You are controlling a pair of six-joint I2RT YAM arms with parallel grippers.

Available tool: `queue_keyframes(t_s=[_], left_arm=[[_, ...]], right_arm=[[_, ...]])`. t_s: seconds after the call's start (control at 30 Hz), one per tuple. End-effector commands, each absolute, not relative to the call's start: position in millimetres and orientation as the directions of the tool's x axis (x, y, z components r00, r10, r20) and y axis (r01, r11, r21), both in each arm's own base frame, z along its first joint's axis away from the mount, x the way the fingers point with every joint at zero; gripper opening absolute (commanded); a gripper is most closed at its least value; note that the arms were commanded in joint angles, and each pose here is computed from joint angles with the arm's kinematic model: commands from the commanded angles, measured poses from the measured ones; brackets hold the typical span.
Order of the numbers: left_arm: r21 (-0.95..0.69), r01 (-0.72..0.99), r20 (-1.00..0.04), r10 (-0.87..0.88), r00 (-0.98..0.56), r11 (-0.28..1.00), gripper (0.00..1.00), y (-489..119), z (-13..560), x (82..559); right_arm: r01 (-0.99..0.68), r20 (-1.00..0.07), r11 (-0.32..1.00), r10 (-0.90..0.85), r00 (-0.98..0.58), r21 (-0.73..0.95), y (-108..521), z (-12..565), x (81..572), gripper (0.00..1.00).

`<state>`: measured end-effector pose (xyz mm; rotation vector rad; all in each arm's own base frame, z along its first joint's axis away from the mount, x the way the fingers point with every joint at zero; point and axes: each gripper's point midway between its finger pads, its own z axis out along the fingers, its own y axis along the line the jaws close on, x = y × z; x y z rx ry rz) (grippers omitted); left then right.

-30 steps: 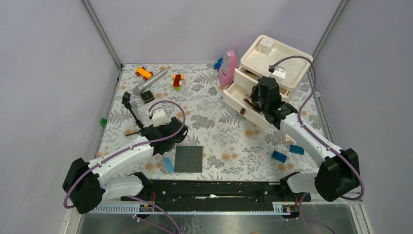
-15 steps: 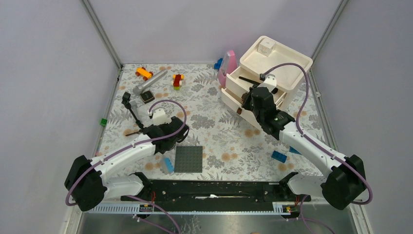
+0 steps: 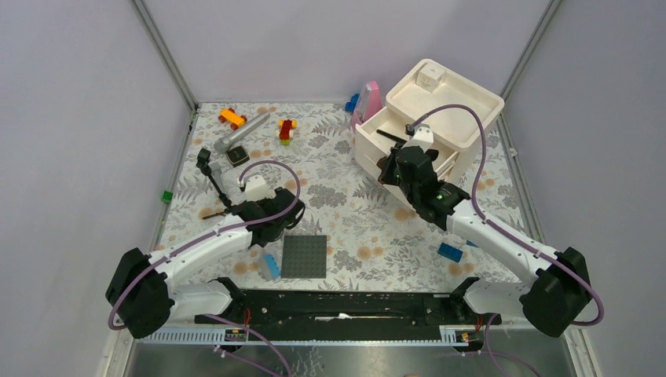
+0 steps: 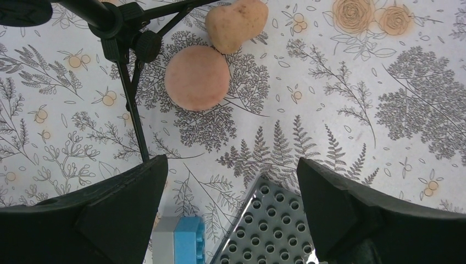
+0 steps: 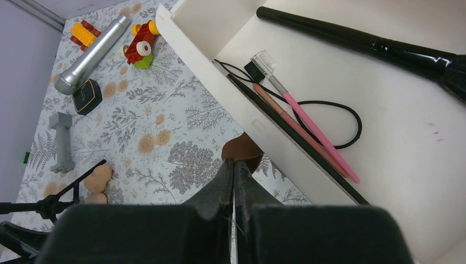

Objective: Organize the makeup
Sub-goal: Open the drawer in the storage box, then pick up the makeup brush from the center of the board.

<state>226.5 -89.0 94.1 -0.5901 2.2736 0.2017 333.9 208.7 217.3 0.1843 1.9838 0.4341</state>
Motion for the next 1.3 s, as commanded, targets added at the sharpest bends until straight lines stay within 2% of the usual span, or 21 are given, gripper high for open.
queue_keyframes(t_s=[0.0,0.07,0.1,0.3,0.47,0.7,1.13,1.27], left_arm=[[-0.014,-0.515,-0.730,-0.360,-0.580,0.857,0.99,-79,91,230],[0.004,-0.525,-0.727,-0.358,-0.586,0.851,0.99,-74,87,232],[0.012,-0.533,-0.724,-0.360,-0.588,0.846,0.99,-71,85,233],[0.023,-0.563,-0.712,-0.382,-0.589,0.826,0.99,-56,73,244],[0.034,-0.579,-0.702,-0.393,-0.593,0.814,0.99,-49,62,257],[0.054,-0.585,-0.684,-0.397,-0.612,0.809,0.98,-48,47,270],[0.022,-0.570,-0.618,-0.437,-0.653,0.821,0.74,-52,23,272],[0.024,-0.563,-0.608,-0.435,-0.664,0.826,0.60,-53,20,271]], right_arm=[[-0.150,-0.842,0.876,0.375,-0.388,0.459,224,256,325,0.06],[-0.156,-0.847,0.874,0.379,-0.373,0.459,221,263,324,0.19],[-0.164,-0.849,0.872,0.381,-0.366,0.462,221,267,322,0.22],[-0.229,-0.846,0.855,0.355,-0.398,0.466,225,280,307,0.33],[-0.297,-0.845,0.821,0.356,-0.400,0.487,228,295,294,0.35],[-0.309,-0.856,0.821,0.363,-0.368,0.481,218,306,286,0.35],[-0.288,-0.857,0.826,0.383,-0.344,0.485,206,308,281,0.38],[-0.289,-0.857,0.824,0.387,-0.340,0.487,205,309,280,0.38]])
